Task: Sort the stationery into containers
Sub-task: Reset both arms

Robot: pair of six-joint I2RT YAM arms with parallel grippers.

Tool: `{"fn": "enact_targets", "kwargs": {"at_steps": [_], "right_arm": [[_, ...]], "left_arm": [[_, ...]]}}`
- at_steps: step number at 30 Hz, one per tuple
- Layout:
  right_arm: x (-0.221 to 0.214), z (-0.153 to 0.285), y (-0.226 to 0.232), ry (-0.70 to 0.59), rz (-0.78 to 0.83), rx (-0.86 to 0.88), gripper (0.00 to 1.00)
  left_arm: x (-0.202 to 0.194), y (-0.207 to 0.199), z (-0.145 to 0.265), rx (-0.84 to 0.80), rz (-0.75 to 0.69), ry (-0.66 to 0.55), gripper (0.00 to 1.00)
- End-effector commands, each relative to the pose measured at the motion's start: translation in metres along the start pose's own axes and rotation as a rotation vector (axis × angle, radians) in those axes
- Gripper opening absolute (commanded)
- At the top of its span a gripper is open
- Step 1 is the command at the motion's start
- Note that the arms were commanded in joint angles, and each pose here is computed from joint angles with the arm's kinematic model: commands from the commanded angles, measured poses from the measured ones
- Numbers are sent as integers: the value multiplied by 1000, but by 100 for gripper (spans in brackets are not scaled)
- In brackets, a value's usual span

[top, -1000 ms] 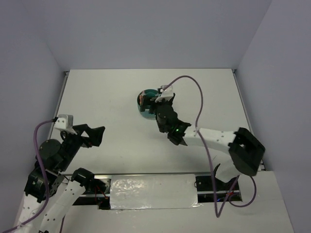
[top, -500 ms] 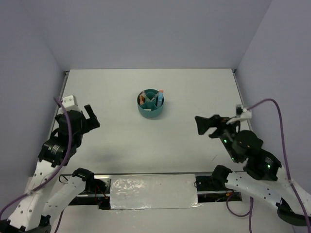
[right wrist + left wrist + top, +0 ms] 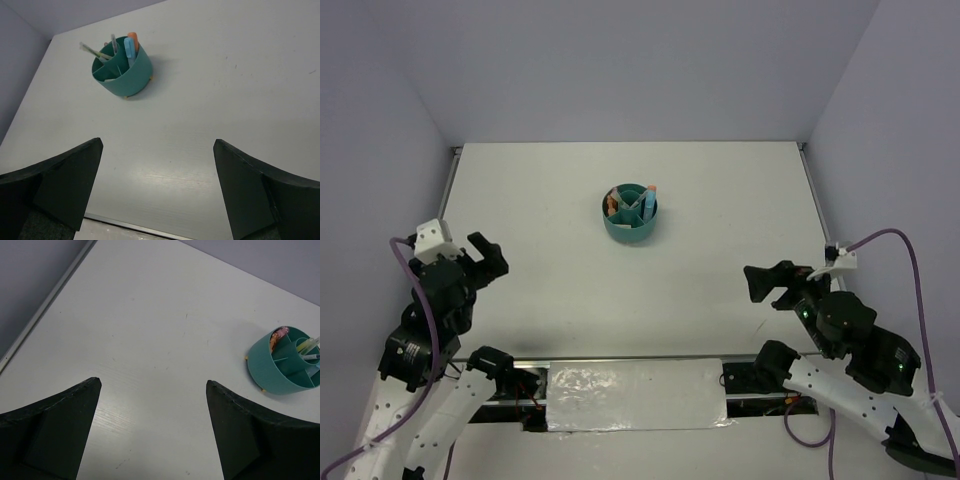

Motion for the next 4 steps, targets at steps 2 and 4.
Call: {"fn": "enact_targets", "kwargs": {"at_steps": [2,4], "right_arm": [[-2,-5,0,9,13,-32,100],[-3,-5,1,9,15,-32,100]], "left_arm": [[3,0,-4,14,-13,-8,99],[3,0,-4,11,-16,-7,99]]}}
Point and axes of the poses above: each gripper's point midway between its finger pads, its own z axis back along the fingers, its own y axis along the line the jaws close on, x = y × z, the point moved 4 cm from there along z, back along the fingers, and after that the axes turned 12 degrees about -z, right-handed, at the moved point
